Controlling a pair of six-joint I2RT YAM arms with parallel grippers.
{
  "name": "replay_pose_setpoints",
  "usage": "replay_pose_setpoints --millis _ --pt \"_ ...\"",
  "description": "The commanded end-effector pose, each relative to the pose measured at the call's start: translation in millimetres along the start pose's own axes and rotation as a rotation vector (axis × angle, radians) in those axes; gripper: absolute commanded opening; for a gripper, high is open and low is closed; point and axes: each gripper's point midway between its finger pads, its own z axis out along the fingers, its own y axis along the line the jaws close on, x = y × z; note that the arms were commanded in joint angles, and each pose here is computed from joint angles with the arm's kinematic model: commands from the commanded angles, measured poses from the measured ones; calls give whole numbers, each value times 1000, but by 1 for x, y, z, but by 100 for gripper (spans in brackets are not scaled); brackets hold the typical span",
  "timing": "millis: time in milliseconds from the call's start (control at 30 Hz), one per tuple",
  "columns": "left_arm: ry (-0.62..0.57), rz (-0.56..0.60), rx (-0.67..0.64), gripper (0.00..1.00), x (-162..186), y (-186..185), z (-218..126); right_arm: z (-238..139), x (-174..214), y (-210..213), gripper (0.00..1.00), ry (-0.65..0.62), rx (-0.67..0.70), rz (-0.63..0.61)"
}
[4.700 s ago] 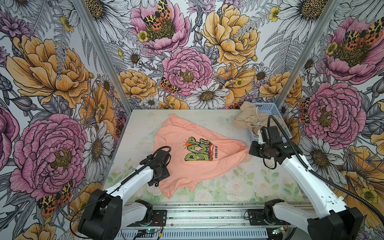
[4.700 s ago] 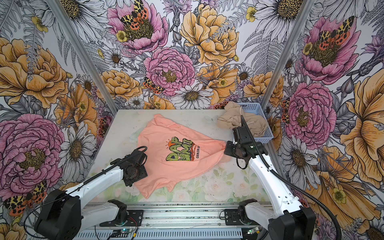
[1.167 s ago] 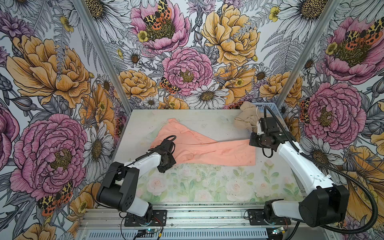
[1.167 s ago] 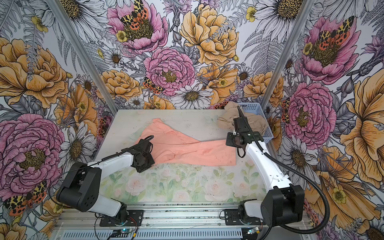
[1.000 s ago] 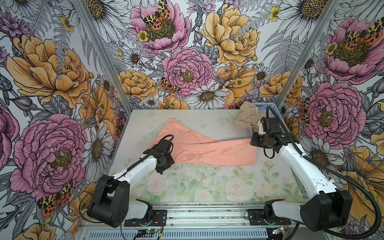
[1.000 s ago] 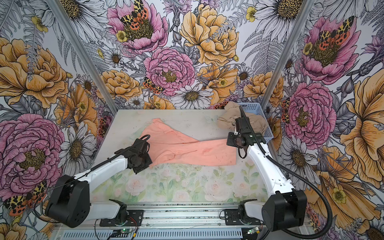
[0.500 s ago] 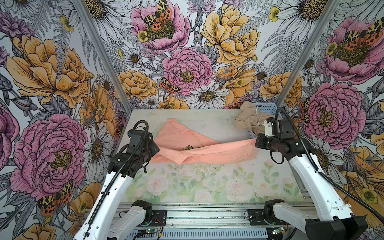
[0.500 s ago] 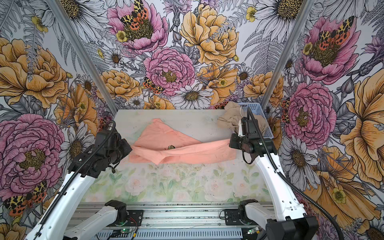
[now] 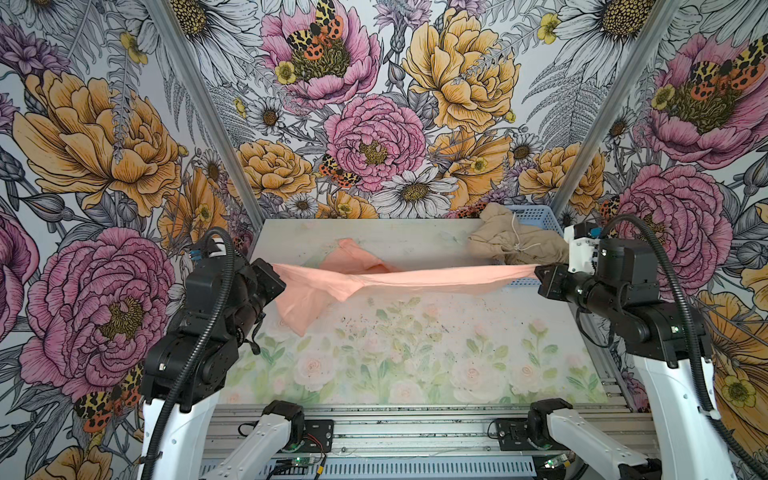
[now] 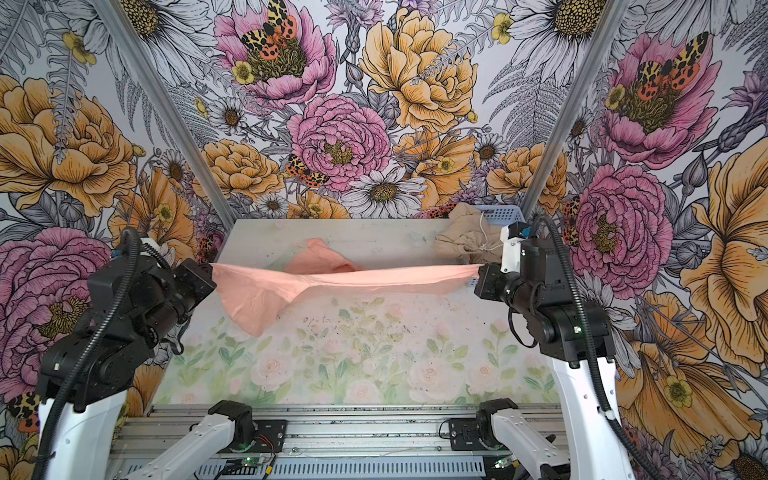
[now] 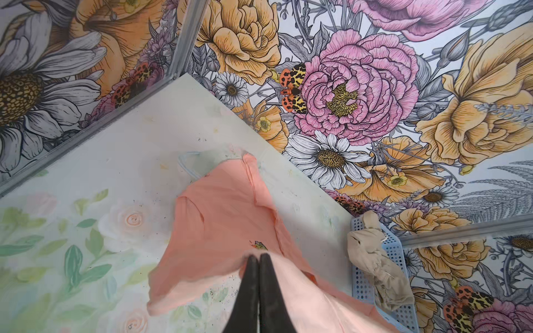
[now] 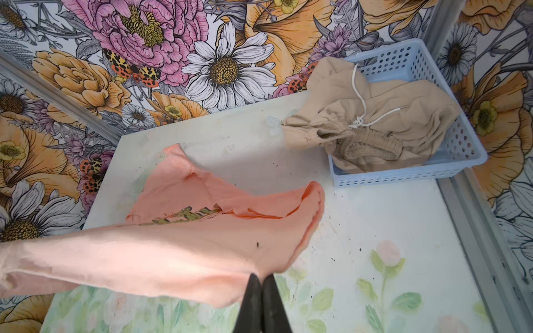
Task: Fold and stack the mixed laundry pile
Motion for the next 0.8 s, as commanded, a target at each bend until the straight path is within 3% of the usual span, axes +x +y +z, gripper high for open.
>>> replay_pose_setpoints --millis 0,300,367,533,767 --pt "-10 15 -27 0 0 13 -17 -19 19 0 0 50 -4 -6" --pt "108 -5 -54 0 38 43 -41 -41 73 -6 0 198 0 30" --pt "182 -1 -58 0 58 49 -35 -36 89 -8 0 243 -6 49" --pt "304 12 -139 0 99 68 0 -3 115 -29 0 330 74 86" --pt "349 101 -178 0 114 58 70 47 115 -58 0 347 209 113"
